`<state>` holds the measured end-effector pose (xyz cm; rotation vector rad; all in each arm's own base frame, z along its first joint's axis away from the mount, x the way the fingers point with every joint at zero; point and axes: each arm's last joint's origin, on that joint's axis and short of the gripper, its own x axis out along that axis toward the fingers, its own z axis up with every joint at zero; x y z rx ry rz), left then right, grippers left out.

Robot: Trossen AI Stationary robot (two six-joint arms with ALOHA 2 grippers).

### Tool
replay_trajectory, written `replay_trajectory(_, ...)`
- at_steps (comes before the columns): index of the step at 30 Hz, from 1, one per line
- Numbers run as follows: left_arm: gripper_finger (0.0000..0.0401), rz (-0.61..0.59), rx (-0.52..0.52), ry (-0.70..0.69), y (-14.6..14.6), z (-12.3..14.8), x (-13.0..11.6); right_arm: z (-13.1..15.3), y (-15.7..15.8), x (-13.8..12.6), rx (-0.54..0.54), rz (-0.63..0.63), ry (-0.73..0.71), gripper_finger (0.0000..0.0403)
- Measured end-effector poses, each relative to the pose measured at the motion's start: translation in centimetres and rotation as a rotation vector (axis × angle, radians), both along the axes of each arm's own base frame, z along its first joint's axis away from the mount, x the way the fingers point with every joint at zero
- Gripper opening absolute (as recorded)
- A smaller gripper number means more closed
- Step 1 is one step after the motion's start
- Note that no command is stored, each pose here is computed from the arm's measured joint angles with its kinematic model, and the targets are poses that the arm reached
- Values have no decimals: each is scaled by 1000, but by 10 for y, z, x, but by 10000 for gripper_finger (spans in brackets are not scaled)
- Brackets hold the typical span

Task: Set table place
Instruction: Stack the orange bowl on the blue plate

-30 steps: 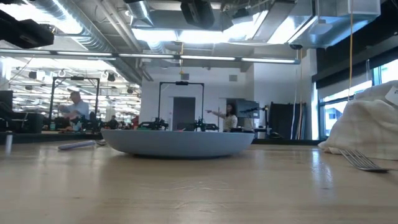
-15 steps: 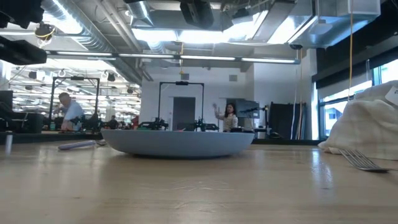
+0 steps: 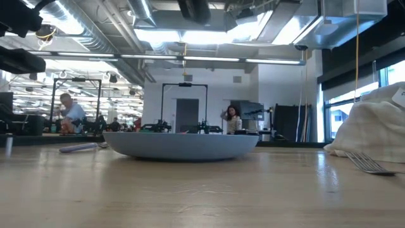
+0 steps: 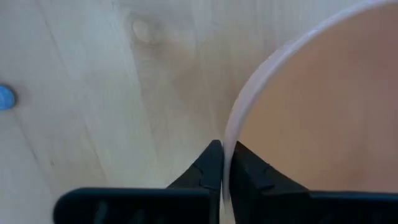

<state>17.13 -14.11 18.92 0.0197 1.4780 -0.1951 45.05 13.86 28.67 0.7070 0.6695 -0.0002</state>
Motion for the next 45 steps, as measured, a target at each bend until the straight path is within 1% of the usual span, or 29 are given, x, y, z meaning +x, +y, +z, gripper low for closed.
replay_trajectory(2,11,8,-4,3,1,0,1,5,2,3,49,49,-45,125)
replay_trajectory(4,8,19,2,12,4,2,2,13,5,5,128,113,-90,125)
replay_trajectory(7,6,25,9,17,7,9,7,36,11,7,253,239,-182,125)
replay_trajectory(9,6,21,7,1,10,16,12,52,15,7,288,317,-244,125)
replay_trajectory(10,5,16,-2,-14,11,21,16,61,16,6,285,346,-280,125)
replay_trajectory(13,5,11,-19,-73,17,37,30,91,22,2,222,412,-414,125)
replay_trajectory(18,3,48,23,-220,39,66,57,139,30,-10,58,508,-650,125)
replay_trajectory(21,3,111,27,-269,61,79,71,164,34,-20,-47,550,-785,125)
replay_trajectory(24,3,193,41,-299,87,85,81,178,37,-28,-134,579,-876,125)
replay_trajectory(26,3,246,47,-327,104,87,86,183,38,-30,-150,584,-896,125)
replay_trajectory(30,2,328,44,-407,131,88,101,184,39,-32,-66,569,-847,125)
replay_trajectory(33,3,365,17,-433,144,80,114,183,39,-31,-43,565,-818,125)
replay_trajectory(36,2,361,-4,-418,151,65,129,183,39,-31,-46,554,-821,125)
replay_trajectory(40,4,379,12,-346,160,42,140,185,37,-30,-55,449,-820,125)
replay_trajectory(45,3,413,31,-303,176,22,150,182,28,-25,-157,293,-797,125)
